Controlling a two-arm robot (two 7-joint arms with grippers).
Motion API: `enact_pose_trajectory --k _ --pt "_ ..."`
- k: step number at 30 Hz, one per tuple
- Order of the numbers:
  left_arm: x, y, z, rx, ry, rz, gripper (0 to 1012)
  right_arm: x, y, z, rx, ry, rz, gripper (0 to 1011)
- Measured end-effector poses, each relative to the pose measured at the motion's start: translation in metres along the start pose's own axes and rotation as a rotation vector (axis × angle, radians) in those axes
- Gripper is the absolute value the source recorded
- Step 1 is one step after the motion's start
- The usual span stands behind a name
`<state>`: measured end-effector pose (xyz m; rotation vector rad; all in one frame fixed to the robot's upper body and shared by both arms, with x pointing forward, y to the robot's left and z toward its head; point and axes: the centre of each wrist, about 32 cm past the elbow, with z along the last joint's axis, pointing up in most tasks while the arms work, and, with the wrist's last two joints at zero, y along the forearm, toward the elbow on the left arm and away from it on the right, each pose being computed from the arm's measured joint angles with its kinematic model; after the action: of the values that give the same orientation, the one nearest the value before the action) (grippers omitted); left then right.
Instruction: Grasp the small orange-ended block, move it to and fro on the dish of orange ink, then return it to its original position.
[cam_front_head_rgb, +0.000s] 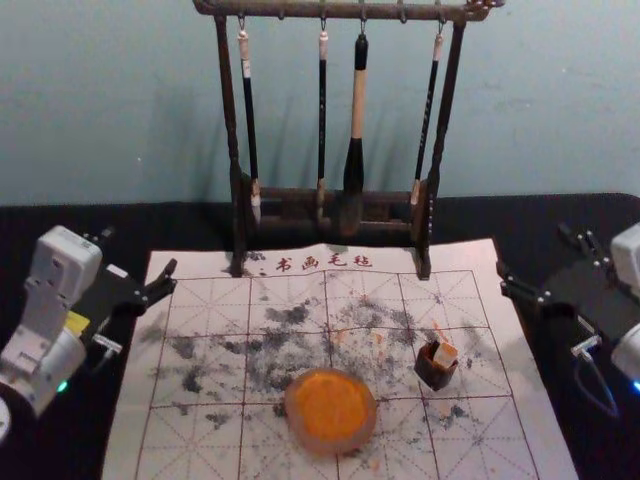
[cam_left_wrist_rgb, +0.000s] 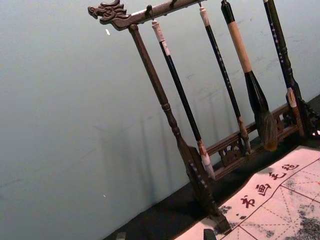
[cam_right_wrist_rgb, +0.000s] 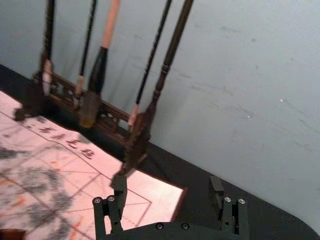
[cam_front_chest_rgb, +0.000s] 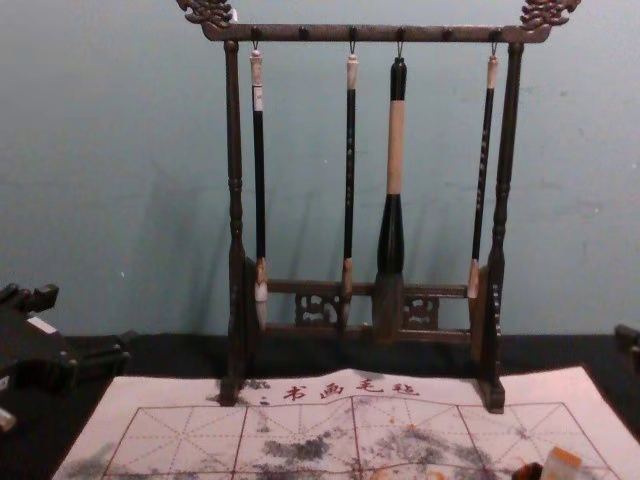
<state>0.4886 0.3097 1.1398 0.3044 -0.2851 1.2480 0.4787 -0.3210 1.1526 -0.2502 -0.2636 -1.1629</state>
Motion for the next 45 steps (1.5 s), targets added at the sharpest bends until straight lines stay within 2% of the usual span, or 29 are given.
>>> enact_pose_trajectory --k 6,10,19,27,30,36,45 --pt "0.0000 0.0000 0.0000 0.000 0.000 0.000 1001 -0.001 -0.018 0.002 0.046 0.034 0.089 1000" --pt "0.0000 0.0000 0.0000 0.000 0.000 0.000 1001 -0.004 -0.028 0.000 0.074 0.055 0.183 1000" --pt "0.0000 0.0000 0.0000 0.000 0.000 0.000 1001 -0.017 -0.036 -0.003 0.075 0.066 0.313 1000" --pt "0.0000 0.0000 0.0000 0.000 0.000 0.000 1001 -0.026 -0.035 -0.009 0.046 0.079 0.374 1000" --pt "0.0000 0.0000 0.0000 0.000 0.000 0.000 1001 -0.029 -0.032 -0.011 0.014 0.091 0.396 1002" --pt "0.0000 0.0000 0.0000 0.000 0.000 0.000 1001 -0.029 -0.026 -0.014 -0.042 0.128 0.419 1002" --pt "0.0000 0.0000 0.0000 0.000 0.000 0.000 1001 -0.028 -0.017 -0.016 -0.074 0.188 0.422 1000"
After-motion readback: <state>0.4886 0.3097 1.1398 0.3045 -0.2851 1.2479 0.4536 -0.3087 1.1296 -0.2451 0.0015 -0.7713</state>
